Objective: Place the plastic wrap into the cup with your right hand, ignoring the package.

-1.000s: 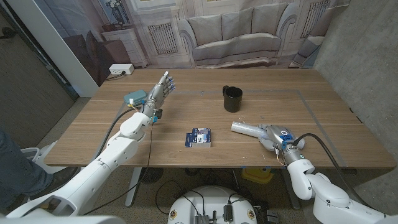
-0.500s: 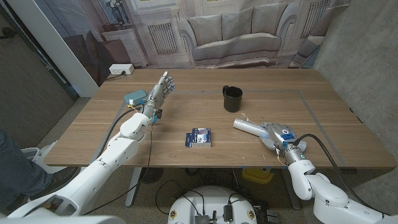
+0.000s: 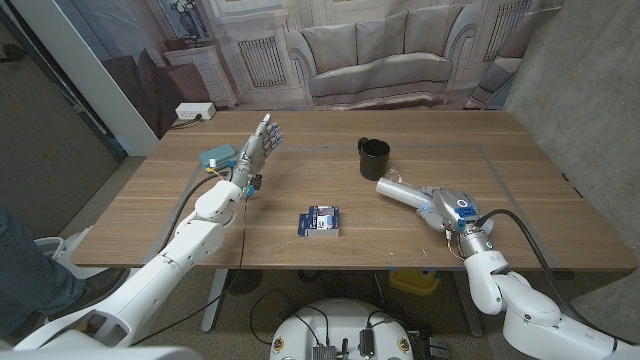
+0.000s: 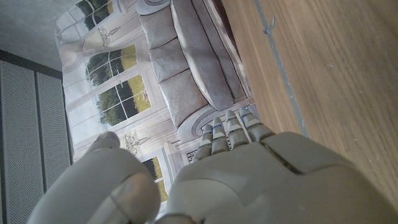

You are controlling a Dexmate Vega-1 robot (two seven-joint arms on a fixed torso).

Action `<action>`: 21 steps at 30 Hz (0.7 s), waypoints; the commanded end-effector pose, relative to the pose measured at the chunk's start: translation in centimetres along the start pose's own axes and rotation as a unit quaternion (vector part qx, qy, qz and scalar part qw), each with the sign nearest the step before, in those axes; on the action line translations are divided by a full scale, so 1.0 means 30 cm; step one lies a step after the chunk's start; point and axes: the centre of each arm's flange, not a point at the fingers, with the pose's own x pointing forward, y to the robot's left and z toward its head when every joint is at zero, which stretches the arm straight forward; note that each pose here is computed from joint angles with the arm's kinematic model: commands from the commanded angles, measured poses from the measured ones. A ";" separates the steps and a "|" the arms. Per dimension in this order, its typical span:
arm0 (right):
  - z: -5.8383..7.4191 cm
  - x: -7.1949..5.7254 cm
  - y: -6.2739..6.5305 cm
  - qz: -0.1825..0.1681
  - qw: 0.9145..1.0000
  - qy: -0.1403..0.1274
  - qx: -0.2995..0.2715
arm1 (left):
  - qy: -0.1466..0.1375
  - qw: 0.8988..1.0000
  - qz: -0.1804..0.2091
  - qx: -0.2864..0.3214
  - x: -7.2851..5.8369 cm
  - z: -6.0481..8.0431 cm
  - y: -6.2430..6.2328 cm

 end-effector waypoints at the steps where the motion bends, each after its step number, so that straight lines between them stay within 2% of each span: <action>1: -0.033 0.011 -0.038 -0.032 0.997 0.020 0.073 | -0.002 1.000 0.001 0.001 0.011 0.008 0.003; 14: -0.038 0.008 -0.102 -0.074 0.989 0.024 0.125 | -0.005 1.000 -0.003 -0.002 0.021 0.009 0.003; 21: -0.031 0.013 -0.126 -0.085 0.986 0.021 0.144 | -0.005 1.000 -0.003 0.000 0.020 0.011 0.014</action>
